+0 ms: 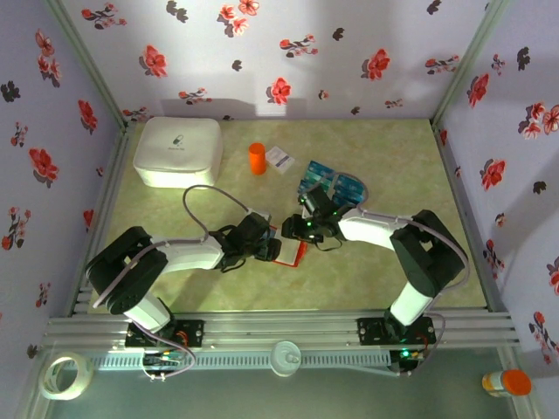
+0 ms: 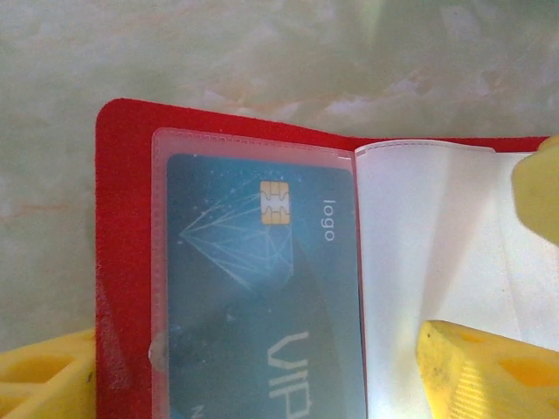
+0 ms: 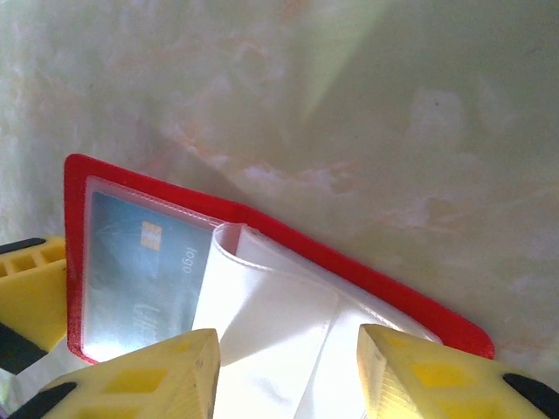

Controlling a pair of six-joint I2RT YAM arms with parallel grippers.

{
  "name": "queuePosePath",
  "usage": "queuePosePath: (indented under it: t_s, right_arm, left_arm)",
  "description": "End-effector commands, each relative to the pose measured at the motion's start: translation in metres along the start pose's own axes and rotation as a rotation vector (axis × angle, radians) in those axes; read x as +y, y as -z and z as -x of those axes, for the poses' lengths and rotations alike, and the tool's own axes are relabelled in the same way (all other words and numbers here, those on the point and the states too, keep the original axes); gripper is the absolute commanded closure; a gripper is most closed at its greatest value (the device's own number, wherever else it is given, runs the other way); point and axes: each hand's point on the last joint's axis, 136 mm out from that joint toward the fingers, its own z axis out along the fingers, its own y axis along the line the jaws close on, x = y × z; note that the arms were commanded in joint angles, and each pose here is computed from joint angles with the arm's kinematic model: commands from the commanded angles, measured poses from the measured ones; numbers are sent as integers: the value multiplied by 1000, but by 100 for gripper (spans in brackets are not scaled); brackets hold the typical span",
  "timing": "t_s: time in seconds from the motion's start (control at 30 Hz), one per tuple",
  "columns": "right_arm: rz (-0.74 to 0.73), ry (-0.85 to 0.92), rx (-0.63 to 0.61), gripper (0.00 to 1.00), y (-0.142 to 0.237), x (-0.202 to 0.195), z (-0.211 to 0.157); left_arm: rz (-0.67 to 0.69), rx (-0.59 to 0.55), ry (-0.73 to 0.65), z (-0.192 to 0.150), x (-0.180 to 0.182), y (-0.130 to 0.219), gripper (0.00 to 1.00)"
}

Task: Put the credit cards into the card holder
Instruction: Flip over the card slot on the card holder.

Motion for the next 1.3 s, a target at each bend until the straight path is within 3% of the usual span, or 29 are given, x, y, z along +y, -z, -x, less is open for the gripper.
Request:
queuePosePath:
  t_s: [0.0, 0.67, 1.27]
  right_arm:
    - [13, -42, 21, 54, -9, -5, -6]
    - [59, -64, 51, 53, -21, 4, -5]
    - [128, -52, 10, 59, -1, 29, 9]
  left_arm:
    - [-54, 70, 3, -23, -8, -7, 22]
    - [-59, 64, 6, -23, -8, -6, 23]
    - [-65, 53, 8, -22, -7, -3, 21]
